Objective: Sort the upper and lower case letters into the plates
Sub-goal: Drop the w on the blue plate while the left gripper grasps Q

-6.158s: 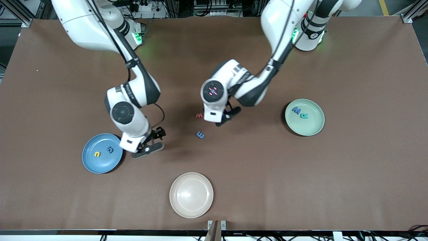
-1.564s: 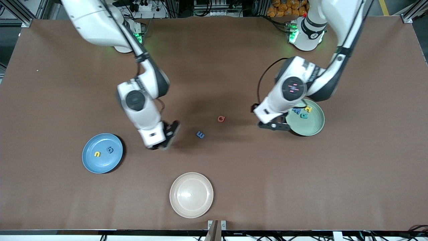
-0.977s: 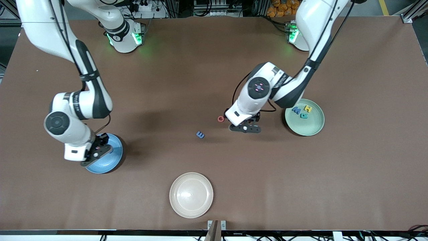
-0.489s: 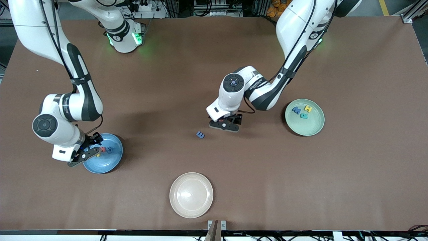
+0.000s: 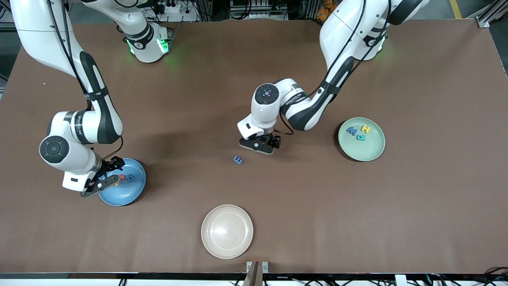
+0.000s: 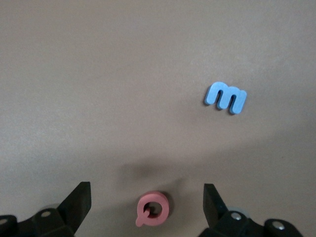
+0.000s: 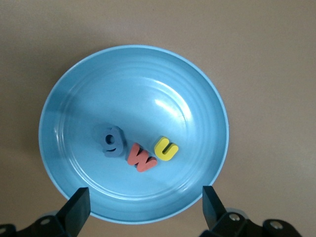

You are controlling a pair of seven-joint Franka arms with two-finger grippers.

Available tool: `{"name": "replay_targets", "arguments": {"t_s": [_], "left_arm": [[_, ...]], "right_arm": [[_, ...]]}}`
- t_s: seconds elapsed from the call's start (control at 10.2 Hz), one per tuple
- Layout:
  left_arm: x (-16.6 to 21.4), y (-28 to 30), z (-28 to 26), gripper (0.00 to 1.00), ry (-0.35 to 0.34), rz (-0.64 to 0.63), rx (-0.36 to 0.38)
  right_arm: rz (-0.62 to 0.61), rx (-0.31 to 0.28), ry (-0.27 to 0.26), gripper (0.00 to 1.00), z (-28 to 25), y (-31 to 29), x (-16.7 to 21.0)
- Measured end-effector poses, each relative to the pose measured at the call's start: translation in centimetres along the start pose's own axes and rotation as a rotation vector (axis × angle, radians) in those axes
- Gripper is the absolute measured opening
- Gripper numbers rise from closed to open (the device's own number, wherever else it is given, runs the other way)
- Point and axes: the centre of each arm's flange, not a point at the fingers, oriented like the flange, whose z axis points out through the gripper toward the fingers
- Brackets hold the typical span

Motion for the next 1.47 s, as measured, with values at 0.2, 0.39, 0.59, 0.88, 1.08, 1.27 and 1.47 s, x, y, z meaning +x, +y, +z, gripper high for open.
{"name": "replay_targets", "arguments": {"t_s": [0.2,0.39,0.59,0.88,1.08,1.27,1.47], "left_arm": [[-1.5,0.6,1.4,1.00,-0.033,0.020,0.015],[-3.1,1.2,3.0,1.00,-0.066,0.040,0.028],[-3.5,0.9,3.7,1.00,-0.079,0.041,0.035],[-3.8,0.9,4.2,0.88,-0.083,0.049,0.041],[-3.9,1.2,4.4,0.87,-0.056,0.107,0.071],[-4.1,1.4,4.8,0.87,-0.048,0.136,0.088],[-3.8,1.2,4.7,0.80,-0.042,0.133,0.089]], "right_arm": [[0.010,0.006,-0.009,1.00,0.0,-1.0,0.4],[0.021,0.006,-0.010,1.00,-0.1,-1.2,0.5],[0.051,0.012,-0.012,1.00,-0.1,-1.9,0.9],[0.165,0.025,-0.018,1.00,-0.6,-3.7,1.9],[0.293,0.042,-0.028,1.00,-1.3,-5.6,3.0],[0.430,0.050,-0.016,1.00,-2.2,-7.8,4.3],[0.531,0.057,-0.001,1.00,-3.2,-9.8,5.5]]}}
